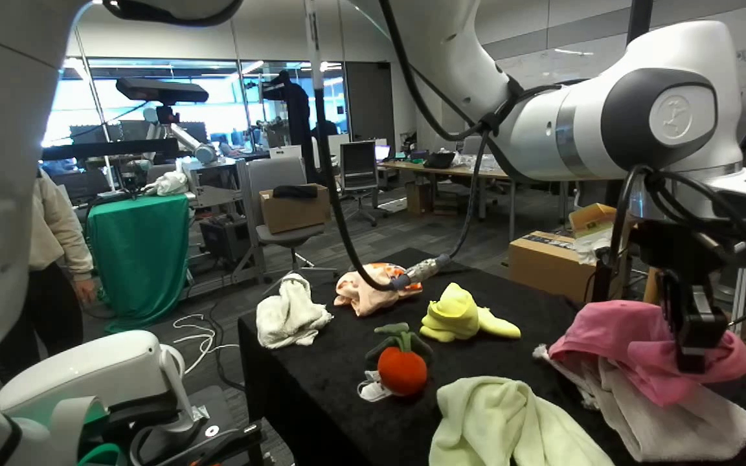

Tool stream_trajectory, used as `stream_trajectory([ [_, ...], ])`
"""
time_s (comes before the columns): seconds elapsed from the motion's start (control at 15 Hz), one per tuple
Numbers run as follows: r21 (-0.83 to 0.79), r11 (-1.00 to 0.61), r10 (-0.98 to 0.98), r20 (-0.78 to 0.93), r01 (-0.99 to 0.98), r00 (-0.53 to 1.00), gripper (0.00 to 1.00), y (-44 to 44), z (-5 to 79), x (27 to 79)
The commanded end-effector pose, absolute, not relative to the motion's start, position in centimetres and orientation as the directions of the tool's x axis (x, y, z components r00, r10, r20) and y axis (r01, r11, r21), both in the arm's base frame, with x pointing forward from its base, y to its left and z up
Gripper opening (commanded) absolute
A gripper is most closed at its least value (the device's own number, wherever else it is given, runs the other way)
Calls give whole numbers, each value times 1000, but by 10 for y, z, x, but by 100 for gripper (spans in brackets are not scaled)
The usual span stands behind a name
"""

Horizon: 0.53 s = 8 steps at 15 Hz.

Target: Pile the rope, radish, t-shirts and towels together on the table

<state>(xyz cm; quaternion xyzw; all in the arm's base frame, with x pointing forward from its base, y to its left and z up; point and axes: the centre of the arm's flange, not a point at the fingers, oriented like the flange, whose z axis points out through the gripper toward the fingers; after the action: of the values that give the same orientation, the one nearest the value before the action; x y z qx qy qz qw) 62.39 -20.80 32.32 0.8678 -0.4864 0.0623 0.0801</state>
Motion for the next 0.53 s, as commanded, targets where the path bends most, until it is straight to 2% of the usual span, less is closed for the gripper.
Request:
stream_trajectory([
  [0.0,21,-510,-838,213,-860,502,3,-188,330,623],
  [0.47,22,-589,-789,199,-808,581,3,-110,304,677],
])
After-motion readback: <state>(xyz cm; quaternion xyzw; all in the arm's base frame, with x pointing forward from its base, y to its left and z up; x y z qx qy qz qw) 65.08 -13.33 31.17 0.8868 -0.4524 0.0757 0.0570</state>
